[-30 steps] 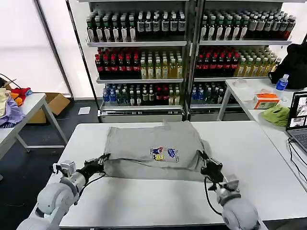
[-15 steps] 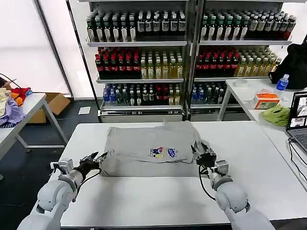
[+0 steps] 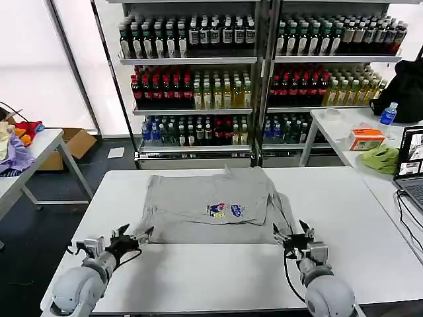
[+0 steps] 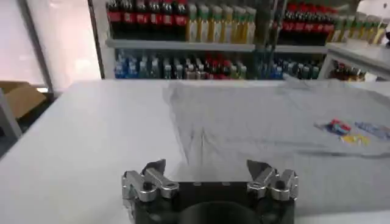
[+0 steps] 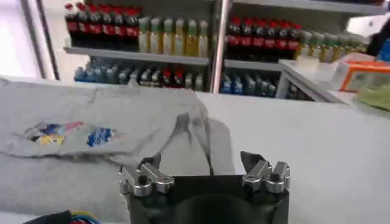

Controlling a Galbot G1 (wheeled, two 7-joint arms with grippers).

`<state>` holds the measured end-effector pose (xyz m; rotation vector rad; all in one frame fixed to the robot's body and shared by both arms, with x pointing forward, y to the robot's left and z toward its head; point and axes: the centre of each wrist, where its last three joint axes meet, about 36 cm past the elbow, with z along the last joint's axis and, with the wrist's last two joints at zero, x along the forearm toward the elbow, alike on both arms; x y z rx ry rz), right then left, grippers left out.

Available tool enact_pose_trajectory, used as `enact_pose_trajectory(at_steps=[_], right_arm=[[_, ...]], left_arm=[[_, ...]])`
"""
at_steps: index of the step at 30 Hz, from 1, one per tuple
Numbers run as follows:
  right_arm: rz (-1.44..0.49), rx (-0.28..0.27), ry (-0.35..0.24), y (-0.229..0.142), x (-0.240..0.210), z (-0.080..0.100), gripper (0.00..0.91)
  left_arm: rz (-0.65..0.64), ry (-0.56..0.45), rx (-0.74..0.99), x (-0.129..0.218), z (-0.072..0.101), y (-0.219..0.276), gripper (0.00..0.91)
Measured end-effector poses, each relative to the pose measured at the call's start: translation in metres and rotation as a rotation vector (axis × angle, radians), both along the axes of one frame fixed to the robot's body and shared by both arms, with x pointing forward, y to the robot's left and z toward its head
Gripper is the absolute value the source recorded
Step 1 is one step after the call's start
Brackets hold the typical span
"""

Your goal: Fold and organize the clothes.

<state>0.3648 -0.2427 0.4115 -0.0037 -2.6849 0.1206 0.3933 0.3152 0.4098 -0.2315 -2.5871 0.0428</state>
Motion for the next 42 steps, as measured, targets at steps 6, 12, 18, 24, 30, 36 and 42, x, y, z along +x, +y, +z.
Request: enact_pose_trajectory(at_steps=[6,12,18,24,30,36,42], right_arm=[[-0.029,0.012,0.027,0.006,-0.004,-0.002,0.000],[-0.041,0.030,0.043,0.014,-0.005,-0.006,0.000],[-0.046,0.049,0.052,0.019,-0.002,-0.013,0.000],[-0.031,0.063,0.053,0.025,-0.001,-0.015,0.000],[-0.020,0.072,0.056,0.025,-0.003,-0.017,0.000],[0.012,0.087,0.063,0.022,-0.015,-0.012,0.000],[0.048,0.099,0.077,0.016,-0.039,-0.003,0.000]], left_arm=[[0.002,0.012,-0.009,-0.003,-0.005,-0.004,0.040],[0.004,0.022,-0.032,-0.002,-0.010,-0.009,0.020],[0.007,0.035,-0.039,-0.003,-0.016,-0.009,0.020],[0.005,0.041,-0.054,-0.002,-0.019,-0.009,0.020],[0.002,0.045,-0.058,-0.004,-0.019,-0.007,0.020],[0.005,0.048,-0.051,-0.011,-0.017,-0.004,0.020],[0.006,0.056,-0.030,-0.027,-0.013,0.000,0.020]])
